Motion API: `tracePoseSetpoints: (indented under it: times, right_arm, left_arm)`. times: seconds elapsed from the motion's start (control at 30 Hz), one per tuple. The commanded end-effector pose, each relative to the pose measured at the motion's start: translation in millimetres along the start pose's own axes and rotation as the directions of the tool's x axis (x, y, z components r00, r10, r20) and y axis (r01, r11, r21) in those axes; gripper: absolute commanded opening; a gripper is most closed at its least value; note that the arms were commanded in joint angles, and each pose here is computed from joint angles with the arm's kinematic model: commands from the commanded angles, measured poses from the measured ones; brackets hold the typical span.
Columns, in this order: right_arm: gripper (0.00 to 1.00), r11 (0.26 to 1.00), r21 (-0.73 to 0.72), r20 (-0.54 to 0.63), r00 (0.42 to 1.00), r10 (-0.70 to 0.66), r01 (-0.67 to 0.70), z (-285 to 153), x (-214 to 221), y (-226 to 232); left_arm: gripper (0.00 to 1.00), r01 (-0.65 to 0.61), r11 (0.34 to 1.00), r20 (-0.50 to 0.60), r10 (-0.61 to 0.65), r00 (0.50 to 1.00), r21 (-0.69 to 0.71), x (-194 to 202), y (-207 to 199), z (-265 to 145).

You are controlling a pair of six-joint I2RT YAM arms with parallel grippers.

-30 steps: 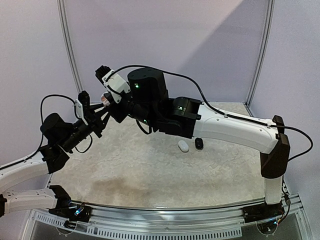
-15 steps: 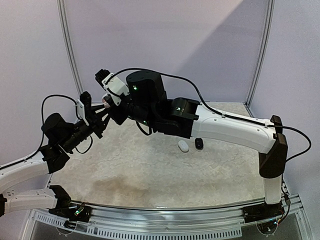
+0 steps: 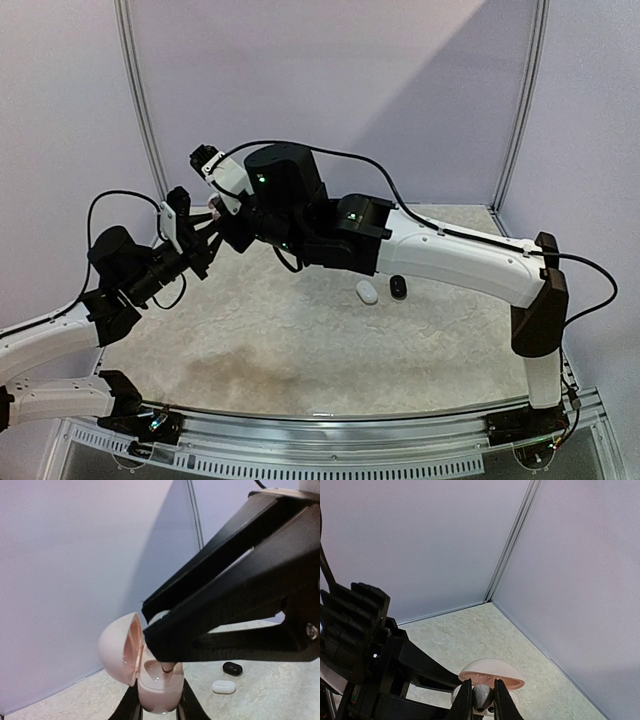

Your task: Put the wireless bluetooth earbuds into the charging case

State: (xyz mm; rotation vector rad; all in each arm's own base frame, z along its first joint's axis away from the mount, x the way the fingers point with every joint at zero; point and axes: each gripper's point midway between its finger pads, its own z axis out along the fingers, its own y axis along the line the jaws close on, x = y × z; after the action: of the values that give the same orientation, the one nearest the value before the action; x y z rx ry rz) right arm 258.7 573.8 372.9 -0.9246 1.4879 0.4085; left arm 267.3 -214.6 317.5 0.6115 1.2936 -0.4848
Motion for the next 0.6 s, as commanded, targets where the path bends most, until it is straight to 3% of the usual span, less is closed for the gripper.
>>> tracePoseSetpoints:
  times: [0.0, 0.17, 0.57]
  right_arm:
    - [0.0, 0.997, 0.065, -0.137, 0.99, -0.034, 0.043, 10, 39, -10]
    - [0.0, 0.998, 0.065, -0.141, 0.99, 0.01, -0.001, 18, 45, -5]
    - [0.02, 0.998, 0.064, -0.177, 0.984, 0.014, -0.003, 29, 65, 5]
  left_arm:
    - [0.0, -0.097, 0.994, 0.087, 0.101, 0.991, -0.04, -22, 3, -3]
    - [0.0, -0.167, 0.985, 0.107, 0.17, 0.98, -0.038, -25, 0, -3]
    - [0.0, -0.12, 0.992, 0.111, 0.123, 0.986, -0.036, -24, 0, -3]
